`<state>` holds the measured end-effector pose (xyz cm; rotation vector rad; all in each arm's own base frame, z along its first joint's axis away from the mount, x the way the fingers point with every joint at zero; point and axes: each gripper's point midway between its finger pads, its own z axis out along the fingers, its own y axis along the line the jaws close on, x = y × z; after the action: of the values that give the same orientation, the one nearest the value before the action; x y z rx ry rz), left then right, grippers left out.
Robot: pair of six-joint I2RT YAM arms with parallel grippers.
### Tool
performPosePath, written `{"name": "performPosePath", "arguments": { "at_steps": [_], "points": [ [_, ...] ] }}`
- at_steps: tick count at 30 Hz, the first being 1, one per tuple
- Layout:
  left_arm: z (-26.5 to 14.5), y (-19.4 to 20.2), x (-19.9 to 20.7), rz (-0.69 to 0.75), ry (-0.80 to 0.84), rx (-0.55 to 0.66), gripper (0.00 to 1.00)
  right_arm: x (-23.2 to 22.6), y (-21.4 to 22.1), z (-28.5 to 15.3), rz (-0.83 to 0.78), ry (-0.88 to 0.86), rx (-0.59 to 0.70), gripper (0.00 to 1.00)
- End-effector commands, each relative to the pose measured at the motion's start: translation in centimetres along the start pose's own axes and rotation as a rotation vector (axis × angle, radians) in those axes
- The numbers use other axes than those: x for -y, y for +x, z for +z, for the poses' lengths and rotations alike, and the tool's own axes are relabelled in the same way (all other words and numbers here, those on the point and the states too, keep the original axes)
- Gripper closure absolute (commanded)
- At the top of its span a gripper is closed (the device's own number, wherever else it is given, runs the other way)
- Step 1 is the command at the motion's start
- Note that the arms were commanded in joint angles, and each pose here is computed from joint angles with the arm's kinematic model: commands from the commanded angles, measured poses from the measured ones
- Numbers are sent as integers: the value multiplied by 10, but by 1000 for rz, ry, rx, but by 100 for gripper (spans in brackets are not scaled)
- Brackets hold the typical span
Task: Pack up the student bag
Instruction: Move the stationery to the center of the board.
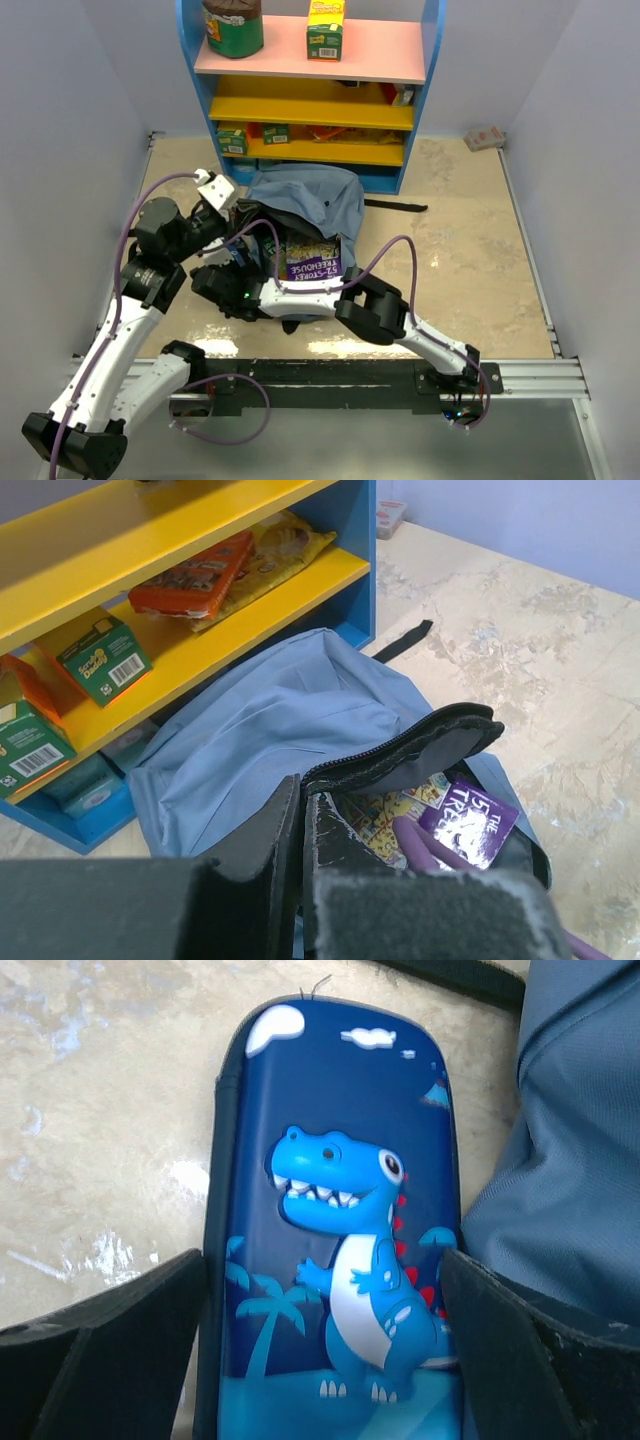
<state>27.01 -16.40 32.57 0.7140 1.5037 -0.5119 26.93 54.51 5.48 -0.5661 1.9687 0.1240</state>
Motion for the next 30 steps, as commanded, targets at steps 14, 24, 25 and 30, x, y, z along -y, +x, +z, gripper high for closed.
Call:
{"name": "performPosePath", "arguments": {
  "at_steps": [14, 24, 25, 30],
  "points": [
    [-13, -56, 2, 60, -10, 192, 98, 25, 143, -142, -206, -292, -272, 20],
    [-15, -67, 4, 66, -5, 226, 98, 38, 19, -173, -61, -219, -55, 1],
    [-15, -68, 3, 67, -7, 226, 98, 39, 20, -177, -59, -222, -60, 1],
    [-14, -65, 4, 68, -3, 233, 98, 38, 38, -200, -21, -297, -93, 1]
  ]
}}
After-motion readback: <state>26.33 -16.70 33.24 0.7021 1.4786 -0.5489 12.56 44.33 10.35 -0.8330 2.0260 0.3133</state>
